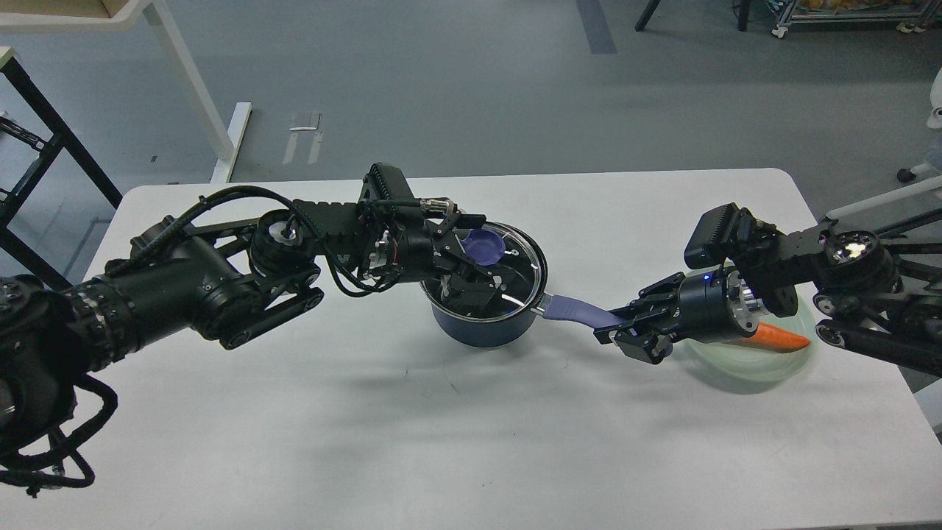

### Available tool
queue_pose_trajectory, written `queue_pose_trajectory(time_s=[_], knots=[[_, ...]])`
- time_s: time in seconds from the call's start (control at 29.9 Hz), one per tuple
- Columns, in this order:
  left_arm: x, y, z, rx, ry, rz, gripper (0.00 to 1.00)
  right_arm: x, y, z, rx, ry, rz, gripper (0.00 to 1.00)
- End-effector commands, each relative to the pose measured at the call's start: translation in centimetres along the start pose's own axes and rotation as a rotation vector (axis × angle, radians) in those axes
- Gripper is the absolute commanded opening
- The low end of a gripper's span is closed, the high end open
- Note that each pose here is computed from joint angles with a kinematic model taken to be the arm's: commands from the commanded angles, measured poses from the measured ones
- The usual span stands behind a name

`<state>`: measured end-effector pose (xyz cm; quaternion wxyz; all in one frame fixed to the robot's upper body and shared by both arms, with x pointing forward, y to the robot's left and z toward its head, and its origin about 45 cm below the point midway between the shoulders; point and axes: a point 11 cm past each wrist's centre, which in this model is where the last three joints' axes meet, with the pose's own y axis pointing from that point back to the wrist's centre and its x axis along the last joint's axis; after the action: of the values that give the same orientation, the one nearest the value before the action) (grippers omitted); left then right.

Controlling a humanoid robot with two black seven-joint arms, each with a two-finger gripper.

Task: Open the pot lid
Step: 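Grasp the lid knob with the left gripper and lift the lid, then carry the glass lid away from the pot with the left gripper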

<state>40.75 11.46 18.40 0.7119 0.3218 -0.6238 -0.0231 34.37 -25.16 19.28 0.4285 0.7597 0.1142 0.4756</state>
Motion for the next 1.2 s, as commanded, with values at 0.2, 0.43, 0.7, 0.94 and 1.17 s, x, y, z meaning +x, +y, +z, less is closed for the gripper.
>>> queue_pose_trajectory(time_s=[0.2,0.43,0.7,0.94,1.17], knots=[[0.0,0.0,0.0,0.001,0.003,0.003,0.99,-0.1,0.0,0.0,0.001,-0.002,0.0,0.26],[0.0,0.0,0.0,-0.001,0.0,0.001,0.65,-0.1,0.0,0.0,0.001,-0.002,0.0,0.27],[1.1,0.2,0.2,-0.015,-0.02,0.02,0.23,-0.1,0.0,0.0,0.0,-0.003,0.0,0.27],[4.2,5.2,-2.1,0.025,-0.078,0.055,0.25,-0.1,0.2,0.1,-0.005,-0.005,0.002,0.27],[2.9,13.9,-5.8,0.166,-0.087,0.036,0.26,-0.1,0.2,0.1,-0.004,-0.004,0.002,0.27]])
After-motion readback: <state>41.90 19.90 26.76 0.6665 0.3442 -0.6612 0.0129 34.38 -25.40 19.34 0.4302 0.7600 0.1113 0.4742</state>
